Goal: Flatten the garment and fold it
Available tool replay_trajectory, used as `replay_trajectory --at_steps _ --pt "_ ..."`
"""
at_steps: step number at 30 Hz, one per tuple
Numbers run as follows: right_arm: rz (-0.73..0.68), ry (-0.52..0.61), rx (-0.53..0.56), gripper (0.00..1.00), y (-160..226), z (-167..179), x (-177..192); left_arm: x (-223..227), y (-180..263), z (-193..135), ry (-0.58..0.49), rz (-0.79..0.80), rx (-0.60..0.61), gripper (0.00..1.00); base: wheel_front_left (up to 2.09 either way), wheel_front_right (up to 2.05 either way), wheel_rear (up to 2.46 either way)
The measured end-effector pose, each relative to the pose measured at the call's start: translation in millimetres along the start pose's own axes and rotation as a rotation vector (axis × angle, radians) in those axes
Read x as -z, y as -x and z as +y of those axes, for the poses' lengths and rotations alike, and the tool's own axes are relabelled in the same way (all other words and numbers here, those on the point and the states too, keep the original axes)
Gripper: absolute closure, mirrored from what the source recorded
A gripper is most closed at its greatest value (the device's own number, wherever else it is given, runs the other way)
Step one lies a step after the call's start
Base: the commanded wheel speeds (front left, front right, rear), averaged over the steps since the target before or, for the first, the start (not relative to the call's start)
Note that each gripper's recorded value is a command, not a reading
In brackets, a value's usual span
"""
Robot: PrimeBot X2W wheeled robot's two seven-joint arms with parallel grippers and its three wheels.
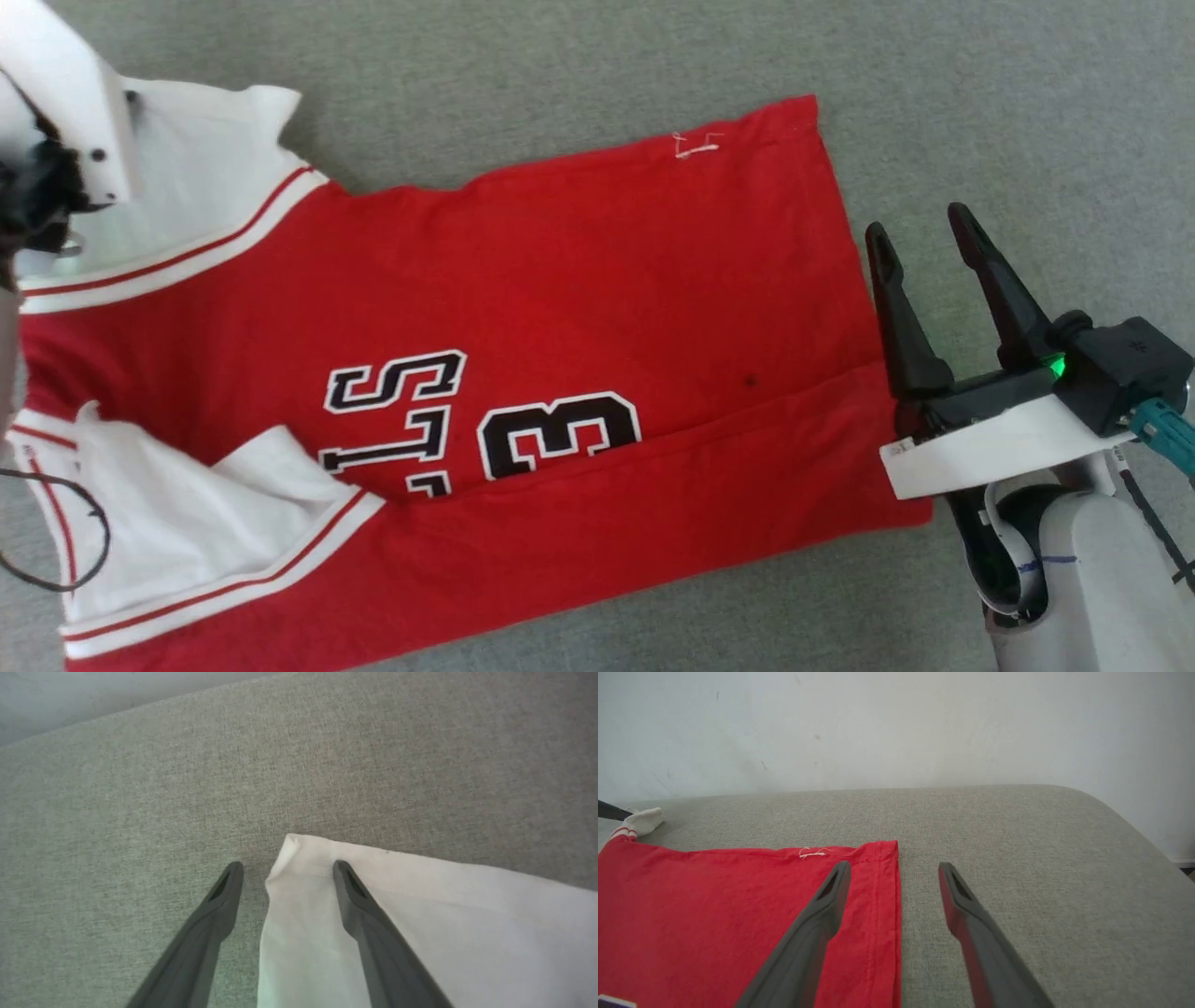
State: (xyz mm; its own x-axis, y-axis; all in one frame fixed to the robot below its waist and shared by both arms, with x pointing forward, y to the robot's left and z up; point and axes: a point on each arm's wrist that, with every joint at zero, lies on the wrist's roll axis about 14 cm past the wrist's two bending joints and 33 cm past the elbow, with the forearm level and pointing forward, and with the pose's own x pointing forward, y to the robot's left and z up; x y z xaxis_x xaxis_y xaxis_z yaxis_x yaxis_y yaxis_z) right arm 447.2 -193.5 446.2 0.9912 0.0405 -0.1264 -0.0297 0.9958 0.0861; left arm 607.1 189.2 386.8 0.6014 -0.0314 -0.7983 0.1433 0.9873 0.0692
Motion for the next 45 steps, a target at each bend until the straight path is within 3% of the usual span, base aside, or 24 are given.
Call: replay_trajectory --at_steps 2,3,4,5,15,26,30,31,32,34,35,40,45 --pt "0.014 0.003 0.009 0.0 1 -3 4 2 -4 -1 0.008 0.011 -0.003 0.0 0.0 0.0 0.0" --pt "0.019 0.004 0.011 0.0 1 -4 6 2 -5 -2 0.011 0.012 -0.002 0.31 0.0 0.0 0.0" --pt "0.02 0.006 0.012 0.0 0 -5 6 2 -6 -3 0.008 0.012 0.001 0.74 0.0 0.0 0.0" --pt "0.021 0.007 0.011 0.0 -1 -5 6 3 -6 -4 0.004 0.012 0.005 1.0 0.0 0.0 0.0" --pt "0.034 0.087 -0.045 0.0 -47 6 -20 5 0 -8 0.004 0.001 0.033 1.0 0.0 0.0 0.0" --pt "0.599 0.114 -0.049 0.0 -88 4 38 10 4 -3 0.004 -0.025 0.038 1.0 0.0 0.0 0.0" --pt "0.732 0.14 -0.07 0.0 -94 12 50 11 4 -2 0.011 -0.042 0.046 1.0 0.0 0.0 0.0" --pt "0.768 0.147 -0.072 0.12 -94 12 54 11 3 -2 0.012 -0.044 0.047 1.0 0.0 0.0 0.0" --pt "0.8 0.155 -0.073 0.43 -94 13 56 12 4 -2 0.013 -0.048 0.048 1.0 0.0 0.0 0.0" --pt "0.856 0.161 -0.076 0.76 -95 15 60 12 4 -3 0.013 -0.057 0.055 1.0 0.0 0.0 0.0" --pt "0.878 0.166 -0.079 1.0 -95 16 61 11 5 -3 0.016 -0.067 0.056 1.0 0.0 0.0 0.0" --pt "0.891 0.191 -0.091 1.0 -92 20 57 2 15 -9 0.035 -0.168 0.101 1.0 0.0 0.0 0.0" --pt "0.695 0.172 -0.115 1.0 -91 27 40 -15 41 -2 0.042 -0.37 0.099 1.0 0.0 0.0 0.0"
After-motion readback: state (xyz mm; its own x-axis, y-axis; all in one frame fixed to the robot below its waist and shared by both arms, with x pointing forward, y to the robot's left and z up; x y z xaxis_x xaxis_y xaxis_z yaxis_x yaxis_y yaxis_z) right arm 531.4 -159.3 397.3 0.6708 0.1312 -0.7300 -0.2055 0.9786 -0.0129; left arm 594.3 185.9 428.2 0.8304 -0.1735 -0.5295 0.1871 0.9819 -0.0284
